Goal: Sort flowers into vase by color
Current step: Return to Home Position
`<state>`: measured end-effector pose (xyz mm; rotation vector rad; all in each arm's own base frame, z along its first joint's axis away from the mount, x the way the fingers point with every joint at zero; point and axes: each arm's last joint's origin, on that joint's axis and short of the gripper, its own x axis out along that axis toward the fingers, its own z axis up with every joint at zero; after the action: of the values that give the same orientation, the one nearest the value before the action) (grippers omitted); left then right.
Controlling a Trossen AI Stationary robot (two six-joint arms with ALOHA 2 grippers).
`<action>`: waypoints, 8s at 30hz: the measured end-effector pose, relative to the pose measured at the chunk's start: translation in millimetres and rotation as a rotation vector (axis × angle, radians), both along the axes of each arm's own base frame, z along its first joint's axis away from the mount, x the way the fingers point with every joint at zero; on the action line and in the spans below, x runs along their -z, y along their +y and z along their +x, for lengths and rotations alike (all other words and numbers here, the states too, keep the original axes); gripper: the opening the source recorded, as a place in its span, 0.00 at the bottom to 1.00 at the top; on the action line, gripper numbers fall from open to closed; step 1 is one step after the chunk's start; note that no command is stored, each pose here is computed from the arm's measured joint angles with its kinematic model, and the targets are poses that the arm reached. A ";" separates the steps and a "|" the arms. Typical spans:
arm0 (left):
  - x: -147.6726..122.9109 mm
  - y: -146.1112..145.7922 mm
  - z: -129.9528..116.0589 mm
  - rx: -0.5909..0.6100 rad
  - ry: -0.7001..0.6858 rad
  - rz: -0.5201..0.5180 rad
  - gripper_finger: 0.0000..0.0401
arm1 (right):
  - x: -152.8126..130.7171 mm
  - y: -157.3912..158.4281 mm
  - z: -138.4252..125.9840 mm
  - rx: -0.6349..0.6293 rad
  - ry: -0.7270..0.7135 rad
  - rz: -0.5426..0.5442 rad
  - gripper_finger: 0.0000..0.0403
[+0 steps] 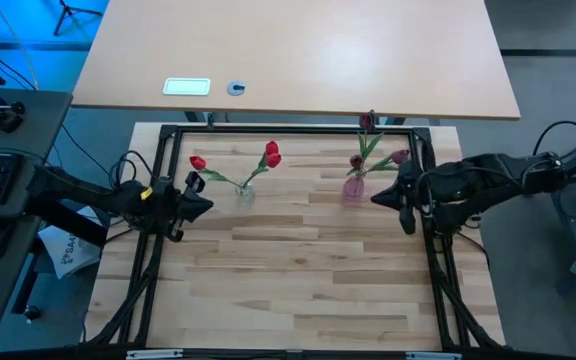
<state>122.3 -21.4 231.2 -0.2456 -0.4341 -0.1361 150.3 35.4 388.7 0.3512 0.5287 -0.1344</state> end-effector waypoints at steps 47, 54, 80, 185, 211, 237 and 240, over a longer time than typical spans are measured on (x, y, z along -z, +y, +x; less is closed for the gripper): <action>48.5 23.0 -4.4 -0.008 0.320 -0.146 0.00 | 134.4 -18.8 -67.3 -0.111 -0.543 -0.083 0.00; 48.3 23.0 -4.5 -0.014 0.317 -0.126 0.00 | 126.8 -24.2 -66.4 -0.095 -0.619 -0.138 0.00; 48.3 23.0 -4.5 -0.020 0.316 -0.103 0.00 | 206.0 -25.5 -43.8 -0.245 -0.697 -0.073 0.00; 62.6 23.1 -24.6 -0.051 0.432 -0.111 0.00 | 220.8 -28.5 -53.1 -0.135 -0.563 -0.113 0.00; 62.6 23.1 -24.6 -0.051 0.432 -0.111 0.00 | 220.9 -28.5 -53.1 -0.134 -0.563 -0.113 0.00; 62.6 23.1 -24.6 -0.051 0.432 -0.111 0.00 | 220.9 -28.5 -53.0 -0.134 -0.564 -0.113 0.00; 62.6 23.1 -24.6 -0.051 0.432 -0.111 0.00 | 220.9 -28.5 -53.1 -0.134 -0.564 -0.113 0.00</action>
<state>97.7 1.7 168.6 -0.3632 -0.0177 -0.0064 97.2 6.9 167.9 0.2272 -0.0141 0.0659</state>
